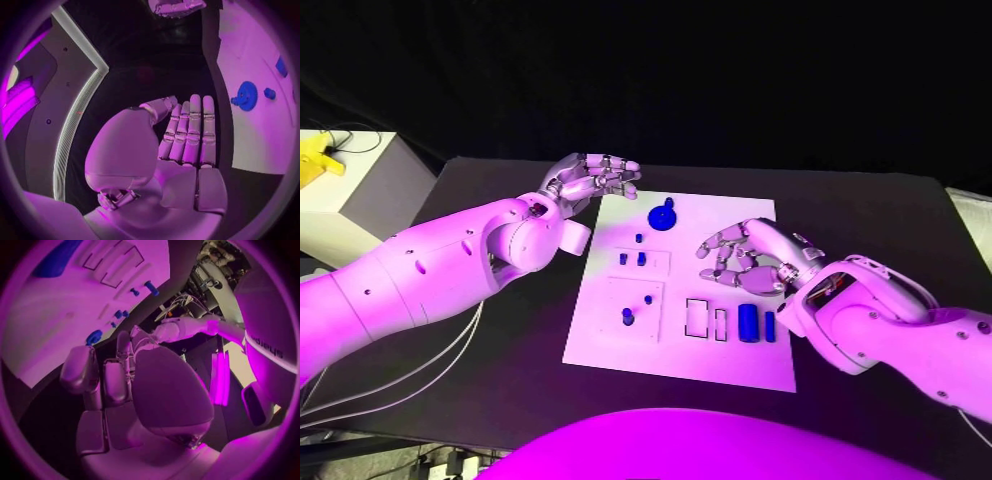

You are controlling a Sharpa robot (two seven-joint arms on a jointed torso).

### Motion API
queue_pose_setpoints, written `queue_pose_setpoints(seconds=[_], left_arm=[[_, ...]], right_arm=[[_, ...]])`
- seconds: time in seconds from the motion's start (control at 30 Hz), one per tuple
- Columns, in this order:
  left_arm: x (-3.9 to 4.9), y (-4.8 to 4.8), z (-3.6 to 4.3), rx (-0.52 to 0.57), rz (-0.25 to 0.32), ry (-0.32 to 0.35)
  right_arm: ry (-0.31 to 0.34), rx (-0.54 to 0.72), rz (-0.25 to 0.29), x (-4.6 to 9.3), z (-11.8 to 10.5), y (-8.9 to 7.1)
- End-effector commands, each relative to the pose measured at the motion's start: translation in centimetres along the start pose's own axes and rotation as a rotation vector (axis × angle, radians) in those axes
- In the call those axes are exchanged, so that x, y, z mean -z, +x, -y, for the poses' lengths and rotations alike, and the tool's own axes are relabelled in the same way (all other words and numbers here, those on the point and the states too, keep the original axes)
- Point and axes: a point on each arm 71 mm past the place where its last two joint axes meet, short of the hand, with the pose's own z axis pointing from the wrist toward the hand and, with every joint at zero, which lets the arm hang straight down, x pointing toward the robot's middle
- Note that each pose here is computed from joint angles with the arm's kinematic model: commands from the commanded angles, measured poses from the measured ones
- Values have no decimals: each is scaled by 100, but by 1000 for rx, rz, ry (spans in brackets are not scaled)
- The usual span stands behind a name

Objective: Assemble the parts on the task board

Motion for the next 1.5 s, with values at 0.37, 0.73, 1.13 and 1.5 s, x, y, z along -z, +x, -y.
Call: queue_pose_setpoints(seconds=[0.37,0.73,1.13,1.5], left_arm=[[46,15,-34,12,-31,12],[95,-3,-32,7,-28,14],[122,27,-43,14,-43,12],[147,34,-76,23,-55,6]], right_arm=[[350,-193,-184,477,578,-376],[512,-41,-155,739,686,-356],[537,1,-166,707,593,-55],[525,35,-177,660,502,107]])
